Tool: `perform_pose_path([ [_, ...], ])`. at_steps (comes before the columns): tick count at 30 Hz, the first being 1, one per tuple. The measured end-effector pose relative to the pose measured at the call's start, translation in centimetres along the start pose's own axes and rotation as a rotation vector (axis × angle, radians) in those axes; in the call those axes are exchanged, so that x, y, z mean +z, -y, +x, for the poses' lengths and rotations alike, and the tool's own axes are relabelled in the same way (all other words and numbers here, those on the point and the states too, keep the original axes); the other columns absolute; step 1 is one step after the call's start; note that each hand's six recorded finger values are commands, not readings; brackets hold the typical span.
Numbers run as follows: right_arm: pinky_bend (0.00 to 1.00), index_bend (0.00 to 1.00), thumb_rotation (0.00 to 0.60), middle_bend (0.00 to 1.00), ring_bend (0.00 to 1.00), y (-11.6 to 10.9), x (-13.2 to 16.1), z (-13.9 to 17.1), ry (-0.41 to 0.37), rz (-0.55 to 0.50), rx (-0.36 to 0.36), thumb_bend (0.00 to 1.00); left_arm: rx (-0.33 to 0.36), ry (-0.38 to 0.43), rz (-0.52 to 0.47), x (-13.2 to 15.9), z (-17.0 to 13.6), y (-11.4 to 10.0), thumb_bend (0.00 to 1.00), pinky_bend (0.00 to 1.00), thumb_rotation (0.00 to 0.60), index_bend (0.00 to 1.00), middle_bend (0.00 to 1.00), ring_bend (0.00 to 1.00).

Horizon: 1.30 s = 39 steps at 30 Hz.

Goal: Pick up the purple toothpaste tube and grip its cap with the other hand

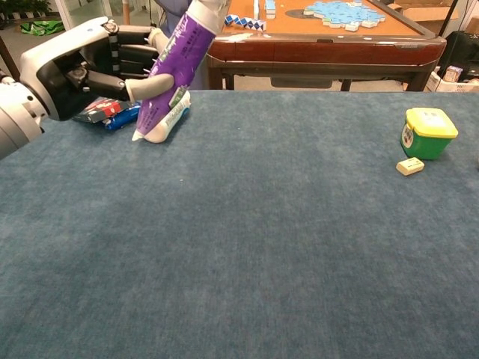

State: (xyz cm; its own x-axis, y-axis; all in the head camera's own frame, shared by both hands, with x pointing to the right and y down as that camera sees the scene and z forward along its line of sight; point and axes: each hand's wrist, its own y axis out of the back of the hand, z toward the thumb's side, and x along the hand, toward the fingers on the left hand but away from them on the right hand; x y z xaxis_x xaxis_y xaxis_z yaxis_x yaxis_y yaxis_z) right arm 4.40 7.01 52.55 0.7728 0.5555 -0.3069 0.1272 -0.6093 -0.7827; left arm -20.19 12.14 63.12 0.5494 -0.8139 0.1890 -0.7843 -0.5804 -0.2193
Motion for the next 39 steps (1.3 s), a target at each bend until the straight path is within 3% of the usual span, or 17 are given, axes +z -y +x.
perform_pose_path([
  [39, 0.0, 0.0, 0.164, 0.0, 0.0, 2.0, 0.2, -1.8, -0.002, -0.086, 0.085, 0.0, 0.048, 0.029, -0.015, -0.4, 0.0, -0.5, 0.44, 0.48, 0.6, 0.61, 0.71, 0.48],
])
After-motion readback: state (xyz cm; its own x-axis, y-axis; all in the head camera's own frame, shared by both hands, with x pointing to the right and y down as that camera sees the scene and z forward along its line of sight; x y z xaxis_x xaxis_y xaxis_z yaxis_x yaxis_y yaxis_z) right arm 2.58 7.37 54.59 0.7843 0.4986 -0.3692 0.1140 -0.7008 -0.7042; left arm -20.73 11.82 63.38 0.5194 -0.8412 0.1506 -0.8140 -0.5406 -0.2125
